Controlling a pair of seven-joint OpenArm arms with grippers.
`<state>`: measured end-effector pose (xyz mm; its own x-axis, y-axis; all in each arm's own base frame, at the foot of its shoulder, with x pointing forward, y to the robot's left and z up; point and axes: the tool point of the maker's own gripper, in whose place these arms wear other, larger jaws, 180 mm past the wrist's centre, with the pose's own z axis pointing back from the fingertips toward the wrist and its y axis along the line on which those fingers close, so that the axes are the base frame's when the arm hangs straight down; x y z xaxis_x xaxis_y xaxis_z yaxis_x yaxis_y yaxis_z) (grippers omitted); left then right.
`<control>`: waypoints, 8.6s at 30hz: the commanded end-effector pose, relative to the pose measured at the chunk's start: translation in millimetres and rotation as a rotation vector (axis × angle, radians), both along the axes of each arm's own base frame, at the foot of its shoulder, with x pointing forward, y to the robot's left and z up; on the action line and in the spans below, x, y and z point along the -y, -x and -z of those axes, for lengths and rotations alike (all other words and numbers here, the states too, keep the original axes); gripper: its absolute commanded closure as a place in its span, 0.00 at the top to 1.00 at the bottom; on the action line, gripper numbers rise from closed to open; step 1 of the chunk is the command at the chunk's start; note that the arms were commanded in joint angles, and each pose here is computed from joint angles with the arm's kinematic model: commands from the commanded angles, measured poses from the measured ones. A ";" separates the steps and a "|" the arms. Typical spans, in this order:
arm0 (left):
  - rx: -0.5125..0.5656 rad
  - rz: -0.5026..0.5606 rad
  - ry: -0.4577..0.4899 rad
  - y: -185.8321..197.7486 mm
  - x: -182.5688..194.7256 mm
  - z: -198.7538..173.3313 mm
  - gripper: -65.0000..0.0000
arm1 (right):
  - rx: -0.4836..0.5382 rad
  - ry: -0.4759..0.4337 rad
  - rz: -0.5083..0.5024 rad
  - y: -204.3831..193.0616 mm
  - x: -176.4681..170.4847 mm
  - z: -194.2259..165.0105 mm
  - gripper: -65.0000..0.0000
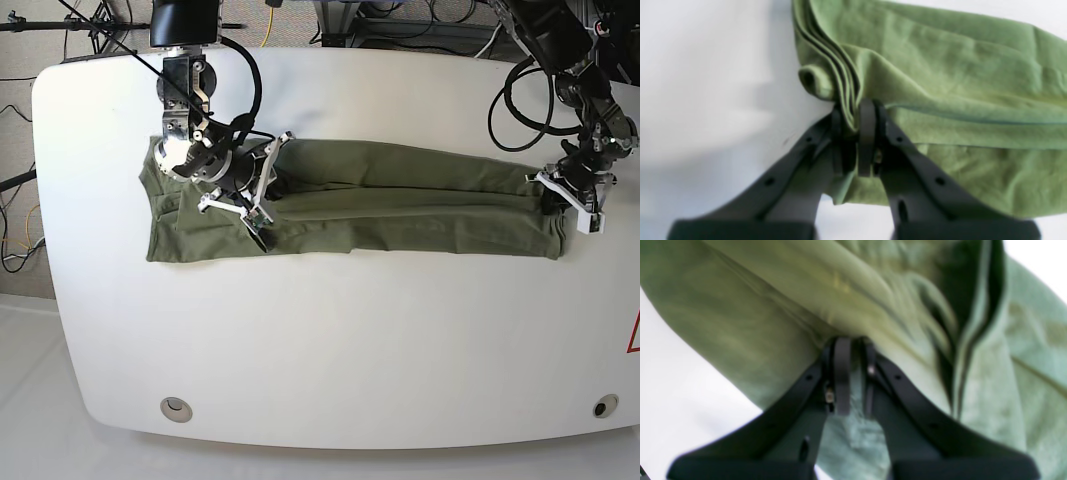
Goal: Fold the T-shirt properly
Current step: 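Lift the strip end with the left gripper, then carry the held strip end with the left gripper toward the right gripper, then lower the strip end onto the strip and open the left gripper, then release the strip end with the right gripper and move it to the folded end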
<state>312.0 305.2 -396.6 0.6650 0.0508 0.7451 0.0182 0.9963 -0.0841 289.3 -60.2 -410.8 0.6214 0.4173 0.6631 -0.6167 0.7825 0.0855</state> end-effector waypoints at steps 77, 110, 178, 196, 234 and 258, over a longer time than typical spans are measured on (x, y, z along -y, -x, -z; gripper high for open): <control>0.243 0.385 0.055 -27.3 212.8 -97.5 0.03 | 0.003 0.006 -0.009 -1.6 0.2 0.2 0.02; 0.264 0.567 0.243 -21.6 294.1 -84.7 0.03 | -0.023 0.029 -0.009 3.7 3.7 5.6 0.01; 0.300 0.633 0.266 -21.0 315.7 -90.2 0.62 | -0.078 0.043 0.008 15.0 9.6 20.9 0.00; 0.360 0.627 0.211 -19.9 295.1 -92.3 0.56 | -0.092 0.055 0.008 18.4 11.3 23.5 0.00; 0.262 0.656 0.158 -0.2 278.2 -49.3 0.58 | -0.088 0.037 0.002 17.9 5.3 22.6 0.00; 0.218 0.609 0.146 5.5 244.5 -4.3 0.08 | -0.122 0.080 0.002 25.3 10.9 31.7 0.00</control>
<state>300.0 60.2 -401.7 0.4736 -0.1987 0.8580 0.6043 0.7821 -0.1525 276.7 -60.0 -429.5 0.6671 0.4047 0.6255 -0.5974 0.7922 0.1247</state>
